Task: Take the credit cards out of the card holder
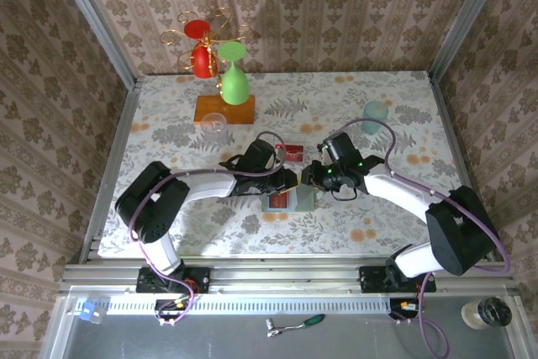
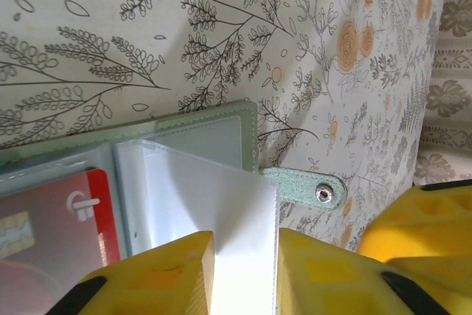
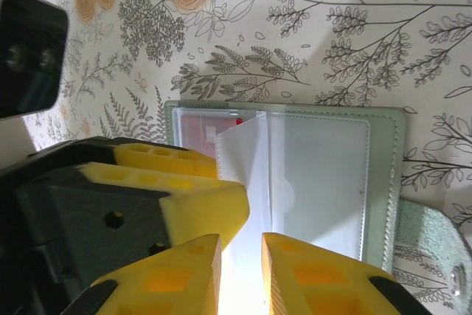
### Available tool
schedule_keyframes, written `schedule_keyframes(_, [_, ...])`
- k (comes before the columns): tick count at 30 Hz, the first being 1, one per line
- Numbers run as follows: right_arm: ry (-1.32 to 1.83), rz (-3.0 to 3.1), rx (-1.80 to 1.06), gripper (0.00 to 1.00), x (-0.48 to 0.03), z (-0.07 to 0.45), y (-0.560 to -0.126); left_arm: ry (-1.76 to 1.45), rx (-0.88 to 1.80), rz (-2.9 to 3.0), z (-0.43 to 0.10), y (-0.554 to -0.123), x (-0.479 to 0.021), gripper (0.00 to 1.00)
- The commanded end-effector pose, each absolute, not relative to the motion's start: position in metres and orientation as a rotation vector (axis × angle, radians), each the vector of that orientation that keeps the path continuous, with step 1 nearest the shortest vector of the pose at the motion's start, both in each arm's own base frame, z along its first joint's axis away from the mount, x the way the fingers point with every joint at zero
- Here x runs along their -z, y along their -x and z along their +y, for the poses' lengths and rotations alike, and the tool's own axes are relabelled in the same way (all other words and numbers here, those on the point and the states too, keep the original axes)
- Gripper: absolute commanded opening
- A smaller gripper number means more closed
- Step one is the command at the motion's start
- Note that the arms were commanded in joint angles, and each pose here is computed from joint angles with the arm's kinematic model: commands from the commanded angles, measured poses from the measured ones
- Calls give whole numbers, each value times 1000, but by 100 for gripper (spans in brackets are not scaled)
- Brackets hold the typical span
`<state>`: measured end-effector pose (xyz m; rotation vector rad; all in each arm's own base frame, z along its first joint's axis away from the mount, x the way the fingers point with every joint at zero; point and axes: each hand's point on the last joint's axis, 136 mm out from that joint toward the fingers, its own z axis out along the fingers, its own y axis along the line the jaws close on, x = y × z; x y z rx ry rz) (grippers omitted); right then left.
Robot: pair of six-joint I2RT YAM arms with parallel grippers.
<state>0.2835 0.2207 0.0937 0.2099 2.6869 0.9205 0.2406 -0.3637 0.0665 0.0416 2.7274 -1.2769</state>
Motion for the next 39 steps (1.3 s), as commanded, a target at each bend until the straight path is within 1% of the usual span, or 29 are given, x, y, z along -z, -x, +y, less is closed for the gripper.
schedule_keyframes(1, [-245,2680,-883,22,-97,208,-278,-76,1304,2733,-375,-239,-69,30])
schedule_keyframes(15, [-259,2682,-887,25,-98,205,-278,-94,1335,2725,-385,-246,-70,42])
schedule_keyframes(20, [-256,2684,-889,26,-99,206,-278,-89,1340,2717,-385,-251,-72,43])
schedule_keyframes(27, [-263,2699,-915,26,-93,210,-278,-43,1311,2697,-367,-259,-74,39])
schedule_keyframes(39, [-239,2756,-984,25,-76,237,-282,88,1207,2700,-308,-256,-61,29])
